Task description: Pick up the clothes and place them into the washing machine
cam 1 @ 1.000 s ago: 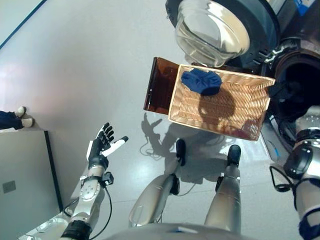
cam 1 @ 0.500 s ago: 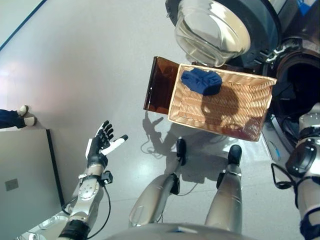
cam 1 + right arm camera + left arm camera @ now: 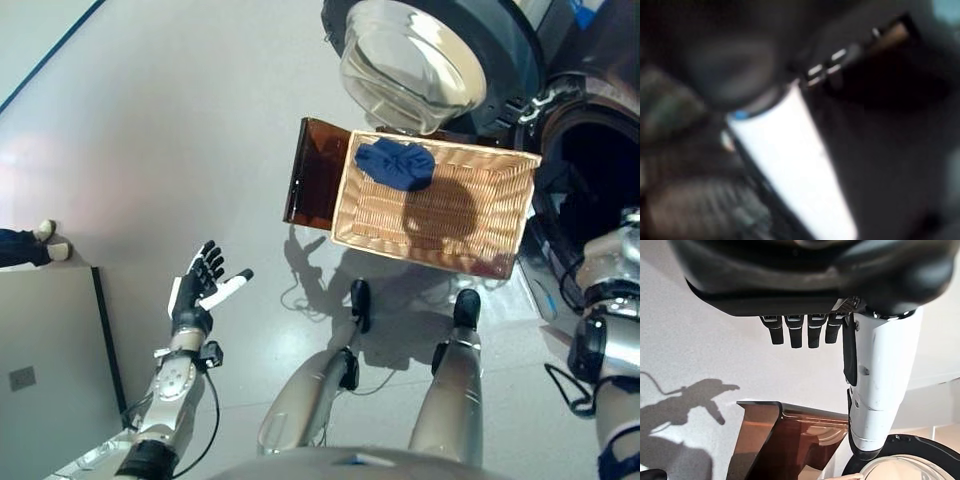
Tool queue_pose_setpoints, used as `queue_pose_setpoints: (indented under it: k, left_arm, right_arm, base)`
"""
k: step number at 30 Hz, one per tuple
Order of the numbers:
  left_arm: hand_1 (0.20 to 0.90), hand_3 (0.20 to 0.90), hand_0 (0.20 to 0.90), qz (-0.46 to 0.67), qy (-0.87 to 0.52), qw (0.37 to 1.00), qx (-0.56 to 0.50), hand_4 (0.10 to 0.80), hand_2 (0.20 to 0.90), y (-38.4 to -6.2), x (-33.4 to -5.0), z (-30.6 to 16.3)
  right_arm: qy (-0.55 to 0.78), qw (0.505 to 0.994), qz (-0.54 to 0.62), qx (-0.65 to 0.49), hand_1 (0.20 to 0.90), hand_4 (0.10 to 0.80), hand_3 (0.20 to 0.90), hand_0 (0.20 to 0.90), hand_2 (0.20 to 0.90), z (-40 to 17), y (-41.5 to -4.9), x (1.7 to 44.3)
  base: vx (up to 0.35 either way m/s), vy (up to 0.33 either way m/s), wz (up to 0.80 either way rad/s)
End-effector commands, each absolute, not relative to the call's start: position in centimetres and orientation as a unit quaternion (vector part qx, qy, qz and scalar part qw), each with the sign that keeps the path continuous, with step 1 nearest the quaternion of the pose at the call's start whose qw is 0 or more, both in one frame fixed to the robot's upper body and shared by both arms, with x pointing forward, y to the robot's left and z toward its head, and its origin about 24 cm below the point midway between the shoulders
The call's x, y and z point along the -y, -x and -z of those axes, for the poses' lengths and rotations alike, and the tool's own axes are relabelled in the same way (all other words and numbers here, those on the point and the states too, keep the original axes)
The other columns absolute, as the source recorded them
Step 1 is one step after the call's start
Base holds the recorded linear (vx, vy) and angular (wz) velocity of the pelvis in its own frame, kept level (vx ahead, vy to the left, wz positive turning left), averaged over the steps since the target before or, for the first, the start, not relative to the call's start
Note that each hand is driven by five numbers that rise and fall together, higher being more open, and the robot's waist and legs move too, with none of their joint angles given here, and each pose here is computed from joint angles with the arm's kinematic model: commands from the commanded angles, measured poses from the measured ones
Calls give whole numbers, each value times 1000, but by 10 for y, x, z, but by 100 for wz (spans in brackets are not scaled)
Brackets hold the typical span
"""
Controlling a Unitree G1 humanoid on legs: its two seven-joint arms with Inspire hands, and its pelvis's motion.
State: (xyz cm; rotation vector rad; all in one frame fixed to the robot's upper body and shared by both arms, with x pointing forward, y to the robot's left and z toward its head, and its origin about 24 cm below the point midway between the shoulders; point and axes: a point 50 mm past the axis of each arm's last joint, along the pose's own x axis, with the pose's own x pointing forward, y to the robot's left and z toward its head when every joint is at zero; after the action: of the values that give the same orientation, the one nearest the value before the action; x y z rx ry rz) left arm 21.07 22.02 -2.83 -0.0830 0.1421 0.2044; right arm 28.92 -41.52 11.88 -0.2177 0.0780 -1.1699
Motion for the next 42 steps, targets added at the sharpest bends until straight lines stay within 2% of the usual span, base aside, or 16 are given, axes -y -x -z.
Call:
queue_pose_setpoints:
  k: [1,4,5,9,17,28,33,42]
  left_arm:
    - [900,900,900,-153,39,987,-8,800,900,-205,-248,11]
    - [900,900,900,-152,38,988,-7,800,900,-204,-249,10]
    - [900,900,900,-152,35,988,-11,800,900,-204,-250,11]
    - [900,900,900,-157,30,987,-9,800,900,-206,-251,11]
    - [900,900,900,-142,33,989,10,800,900,-213,-244,5]
    - [900,900,900,-126,41,991,34,800,900,-216,-240,-5]
    - [900,900,900,-125,42,990,58,800,900,-217,-243,-17]
    - [900,900,900,-124,42,989,71,800,900,-217,-245,-24]
  right_arm:
    - [348,787,509,-36,900,800,900,900,900,-142,-279,428]
    - [388,780,488,-60,900,800,900,900,900,-131,-280,423]
    - [451,769,444,-85,900,800,900,900,900,-120,-280,420]
    - [548,738,382,-99,900,800,900,900,900,-111,-285,409]
    - [686,642,318,-129,900,800,900,900,900,-108,-288,407]
    - [692,618,357,-109,900,800,900,900,900,-148,-307,408]
    - [701,586,395,-97,900,800,900,900,900,-183,-307,418]
    - [717,569,384,-122,900,800,900,900,900,-191,-308,421]
  base:
    - [25,-21,16]
    - [11,0,4]
    - [0,0,0]
    - [-6,4,-1]
    - [-19,9,-1]
    - [-38,-1,-3]
    - [-67,-29,13]
    - [-49,-60,11]
